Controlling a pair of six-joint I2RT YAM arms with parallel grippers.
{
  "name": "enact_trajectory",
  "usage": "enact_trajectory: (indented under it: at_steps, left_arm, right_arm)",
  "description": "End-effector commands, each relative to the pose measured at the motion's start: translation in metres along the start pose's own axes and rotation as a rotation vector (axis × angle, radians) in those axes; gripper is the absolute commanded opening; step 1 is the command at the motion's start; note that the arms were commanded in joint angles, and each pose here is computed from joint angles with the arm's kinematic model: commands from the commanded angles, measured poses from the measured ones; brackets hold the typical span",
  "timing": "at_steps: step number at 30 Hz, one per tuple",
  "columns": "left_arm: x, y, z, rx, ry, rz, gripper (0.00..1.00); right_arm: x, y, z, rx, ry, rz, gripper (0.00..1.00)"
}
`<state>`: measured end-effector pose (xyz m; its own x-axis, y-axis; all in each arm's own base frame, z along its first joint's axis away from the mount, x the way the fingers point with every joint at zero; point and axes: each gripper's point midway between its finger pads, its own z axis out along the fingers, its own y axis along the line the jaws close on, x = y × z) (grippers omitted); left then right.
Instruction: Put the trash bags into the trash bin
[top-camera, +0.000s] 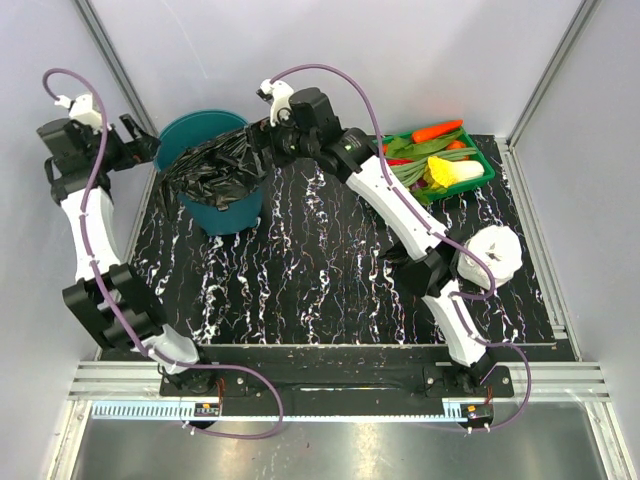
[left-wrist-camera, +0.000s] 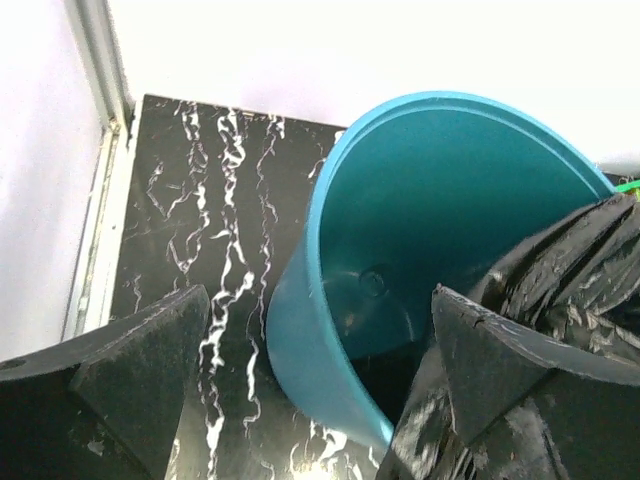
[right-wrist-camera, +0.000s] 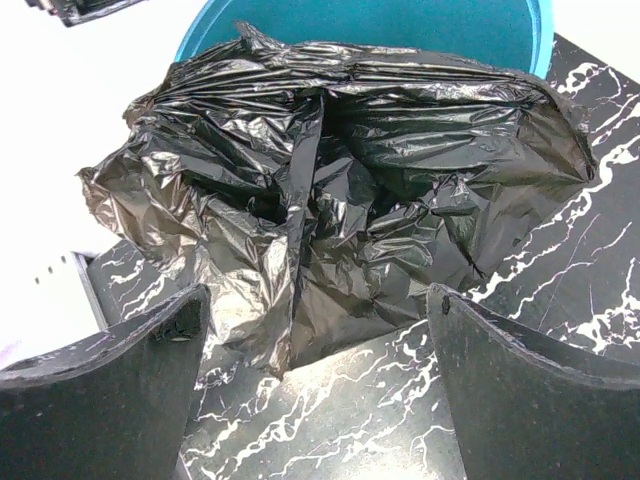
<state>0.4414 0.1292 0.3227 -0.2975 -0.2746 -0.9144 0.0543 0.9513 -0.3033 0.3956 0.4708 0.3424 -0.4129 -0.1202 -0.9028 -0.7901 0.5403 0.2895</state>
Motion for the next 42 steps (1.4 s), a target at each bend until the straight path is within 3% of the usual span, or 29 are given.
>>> enact_trajectory:
  at_steps: [1, 12, 30, 42]
  left_arm:
    - [-0.032, -0.005, 0.026, -0.064, -0.074, 0.053, 0.97]
    - [-0.022, 0.012, 0.070, -0.133, -0.013, 0.126, 0.77]
    - [0.029, -0.014, 0.091, -0.023, 0.170, 0.233, 0.51]
    - [0.052, -0.045, 0.085, 0.067, 0.257, 0.227, 0.09]
  right_arm:
    - [-0.007, 0.005, 0.007, -0.008, -0.038, -0.008, 0.94]
    - [0.009, 0.003, 0.003, -0.001, 0.015, 0.005, 0.94]
    - [0.014, -0.007, -0.007, 0.042, 0.041, -0.012, 0.94]
    - [-0.005, -0.015, -0.042, 0.078, 0.037, -0.059, 0.97]
